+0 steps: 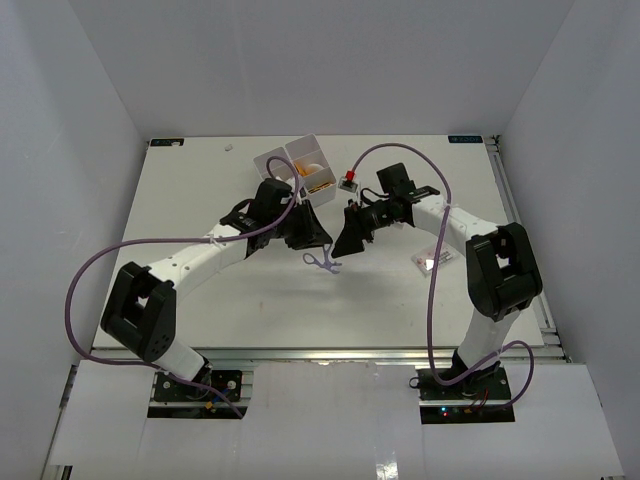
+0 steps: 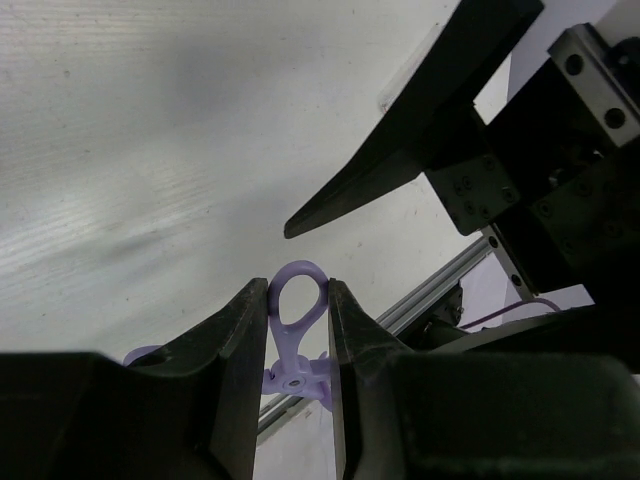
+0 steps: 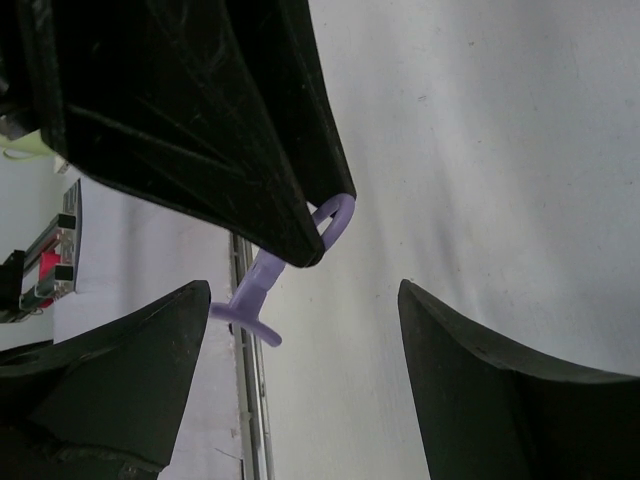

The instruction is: Organize the makeup

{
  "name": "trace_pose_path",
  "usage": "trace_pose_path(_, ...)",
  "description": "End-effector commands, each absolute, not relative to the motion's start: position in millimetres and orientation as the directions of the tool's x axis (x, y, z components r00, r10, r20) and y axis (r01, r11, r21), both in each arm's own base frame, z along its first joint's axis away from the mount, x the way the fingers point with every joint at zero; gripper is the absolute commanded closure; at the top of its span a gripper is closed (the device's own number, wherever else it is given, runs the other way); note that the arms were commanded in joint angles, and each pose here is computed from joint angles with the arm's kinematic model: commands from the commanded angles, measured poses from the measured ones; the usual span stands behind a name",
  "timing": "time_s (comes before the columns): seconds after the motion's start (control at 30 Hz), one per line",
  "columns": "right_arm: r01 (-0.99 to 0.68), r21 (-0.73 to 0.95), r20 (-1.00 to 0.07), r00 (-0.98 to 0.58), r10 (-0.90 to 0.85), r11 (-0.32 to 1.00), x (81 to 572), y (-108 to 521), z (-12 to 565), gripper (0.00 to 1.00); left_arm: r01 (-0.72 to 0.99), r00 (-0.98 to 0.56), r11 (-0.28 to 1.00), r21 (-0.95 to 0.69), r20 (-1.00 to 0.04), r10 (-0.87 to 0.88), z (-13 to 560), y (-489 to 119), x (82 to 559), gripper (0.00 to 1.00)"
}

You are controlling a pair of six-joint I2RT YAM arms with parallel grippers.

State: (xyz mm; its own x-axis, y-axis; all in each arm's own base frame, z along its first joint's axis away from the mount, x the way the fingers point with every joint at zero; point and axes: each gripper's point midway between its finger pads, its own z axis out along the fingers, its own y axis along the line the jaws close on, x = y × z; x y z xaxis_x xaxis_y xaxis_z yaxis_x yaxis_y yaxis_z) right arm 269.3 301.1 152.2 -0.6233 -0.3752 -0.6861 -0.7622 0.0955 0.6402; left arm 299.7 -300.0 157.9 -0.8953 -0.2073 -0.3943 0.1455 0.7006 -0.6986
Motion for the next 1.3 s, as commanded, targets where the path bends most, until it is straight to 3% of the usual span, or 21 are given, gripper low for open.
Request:
trace_pose_path(0.0, -0.745, 0.657, -0.669, -0.648, -0.365, 0.117, 276.8, 307.7, 158.3, 0.21, 0.177, -0.871, 0.673, -0.719, -0.432, -0.233, 179.8, -315.1, 308.6, 0.67)
trace_pose_path(0.77, -0.687, 0.713, -0.631, -0.717, -0.296, 0.143, 279.4, 313.1, 168.8, 0.41, 0.124, -0.836, 0.656, -0.744, -0.435, -0.335, 191.5, -325.8, 329.0, 0.67)
trace_pose_path(1.27, -0.678, 0.72, -0.621, -0.725, -0.298, 0.149, 283.7, 314.8, 165.6, 0.72, 0.118, -0.823, 0.679, -0.725, -0.454, -0.342, 190.6, -324.9, 337.0, 0.67)
